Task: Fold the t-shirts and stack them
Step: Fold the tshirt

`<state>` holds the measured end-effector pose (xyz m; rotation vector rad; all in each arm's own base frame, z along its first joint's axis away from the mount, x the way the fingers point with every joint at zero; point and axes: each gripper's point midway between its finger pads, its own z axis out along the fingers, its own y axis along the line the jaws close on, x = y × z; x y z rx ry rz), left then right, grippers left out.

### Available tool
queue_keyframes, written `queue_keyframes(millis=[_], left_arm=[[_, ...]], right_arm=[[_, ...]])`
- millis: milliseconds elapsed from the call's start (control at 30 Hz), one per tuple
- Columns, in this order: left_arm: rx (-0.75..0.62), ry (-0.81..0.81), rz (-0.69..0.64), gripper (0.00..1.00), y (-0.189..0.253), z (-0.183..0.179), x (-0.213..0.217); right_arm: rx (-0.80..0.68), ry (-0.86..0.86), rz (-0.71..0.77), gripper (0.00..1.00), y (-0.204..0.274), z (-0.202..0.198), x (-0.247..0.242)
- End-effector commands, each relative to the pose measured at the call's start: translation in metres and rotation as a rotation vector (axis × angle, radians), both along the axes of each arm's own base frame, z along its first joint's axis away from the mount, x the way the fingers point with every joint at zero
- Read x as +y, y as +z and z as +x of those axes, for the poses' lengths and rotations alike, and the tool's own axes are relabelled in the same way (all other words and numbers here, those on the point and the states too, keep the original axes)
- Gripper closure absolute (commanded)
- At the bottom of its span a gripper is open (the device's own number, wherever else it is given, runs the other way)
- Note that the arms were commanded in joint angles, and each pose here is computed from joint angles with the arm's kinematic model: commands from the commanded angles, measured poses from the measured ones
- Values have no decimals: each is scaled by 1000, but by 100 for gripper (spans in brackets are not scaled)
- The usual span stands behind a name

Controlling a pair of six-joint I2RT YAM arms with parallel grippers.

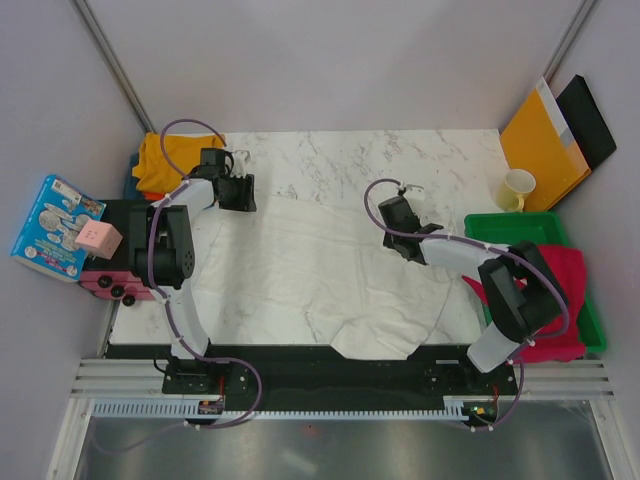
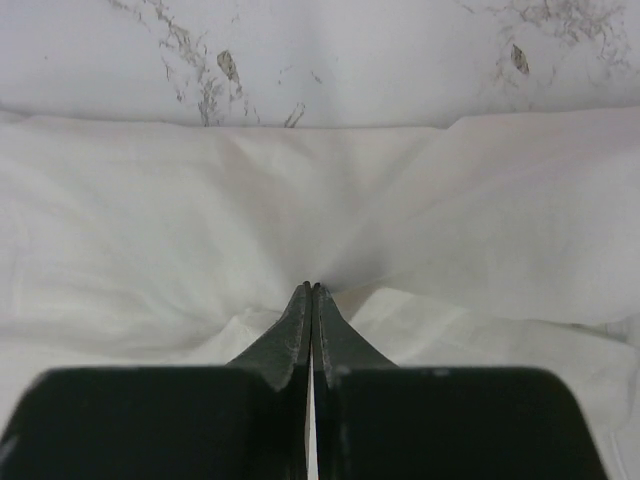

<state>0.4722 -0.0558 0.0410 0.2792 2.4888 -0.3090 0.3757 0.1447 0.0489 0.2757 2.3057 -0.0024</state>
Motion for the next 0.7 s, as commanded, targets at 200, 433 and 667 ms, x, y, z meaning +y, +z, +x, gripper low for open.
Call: queue_keyframes(millis=[200,433,667], left_arm=[[8,-1,-37,44,-2,-2,-10],[-31,-1,-55,38,15,9,-16],[-32,-19,-60,40,19,13,-23]], right_arm=[[-37,-12,39,90,18,-39,0],[-142,-59,-55,18,73,2,-14],[-53,-187,-76,21,53,18,-62]])
